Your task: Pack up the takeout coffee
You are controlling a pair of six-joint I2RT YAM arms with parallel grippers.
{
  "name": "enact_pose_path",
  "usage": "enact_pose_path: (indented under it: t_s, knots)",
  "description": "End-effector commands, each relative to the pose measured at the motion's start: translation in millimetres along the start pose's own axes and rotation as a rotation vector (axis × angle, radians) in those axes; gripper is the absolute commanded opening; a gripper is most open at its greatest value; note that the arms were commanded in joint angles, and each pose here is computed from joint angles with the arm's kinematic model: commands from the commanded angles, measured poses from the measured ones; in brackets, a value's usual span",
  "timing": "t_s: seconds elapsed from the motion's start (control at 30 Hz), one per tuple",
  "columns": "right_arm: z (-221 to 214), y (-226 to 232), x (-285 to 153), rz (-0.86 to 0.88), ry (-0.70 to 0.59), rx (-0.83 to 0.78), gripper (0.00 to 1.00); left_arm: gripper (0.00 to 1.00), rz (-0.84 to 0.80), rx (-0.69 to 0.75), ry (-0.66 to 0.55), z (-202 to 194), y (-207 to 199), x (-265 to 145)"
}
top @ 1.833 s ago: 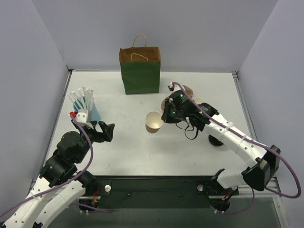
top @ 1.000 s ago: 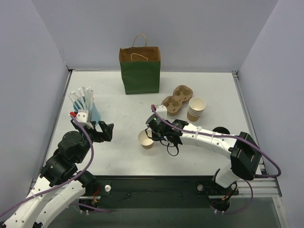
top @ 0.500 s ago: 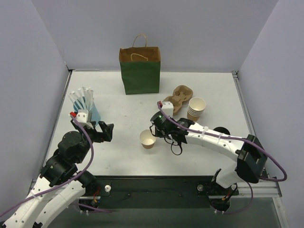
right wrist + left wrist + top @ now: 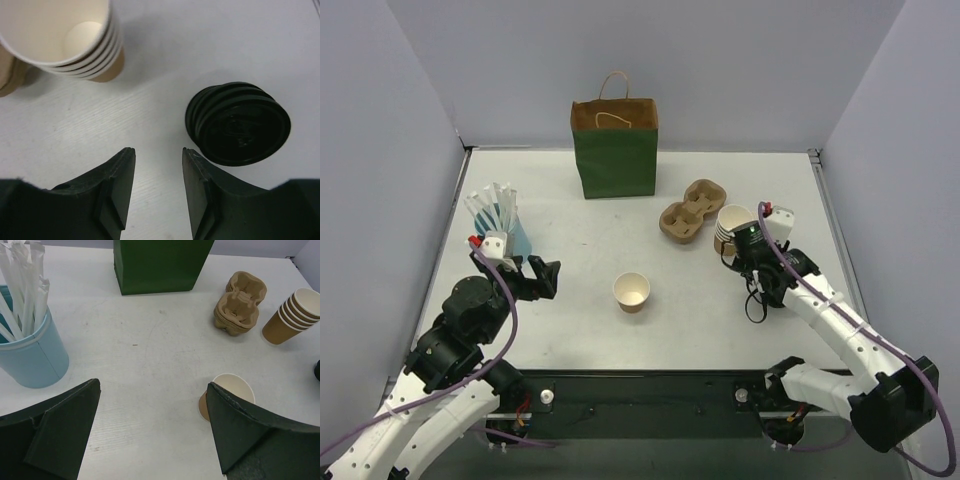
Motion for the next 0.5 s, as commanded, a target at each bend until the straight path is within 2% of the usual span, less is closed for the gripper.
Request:
enact_pose_path:
  t_s: [0.0, 0.27, 0.47]
  knots:
    - [-6, -41, 13, -0.145, 0.044, 0.007, 0.44, 0.97, -0.031, -0.009, -0.021, 6, -6, 0]
    - [-11, -56, 33, -0.239, 0.100, 0.018, 0.45, 0.97, -0.035, -0.004, -0.009, 4, -7, 1]
    - [-20, -54, 44, -0.221, 0.123, 0.029, 0.43, 0.97, -0.038, -0.005, -0.012, 4, -8, 1]
Point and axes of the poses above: each gripper's point midway between its finger pads, its own x axis out along the fingers, its own y axis along the line the jaws close on, z = x × y, the point moved 2 cm from there along -x, back along the fingers, and after that the axes turned 1 degree about x, right-handed, at the moved point
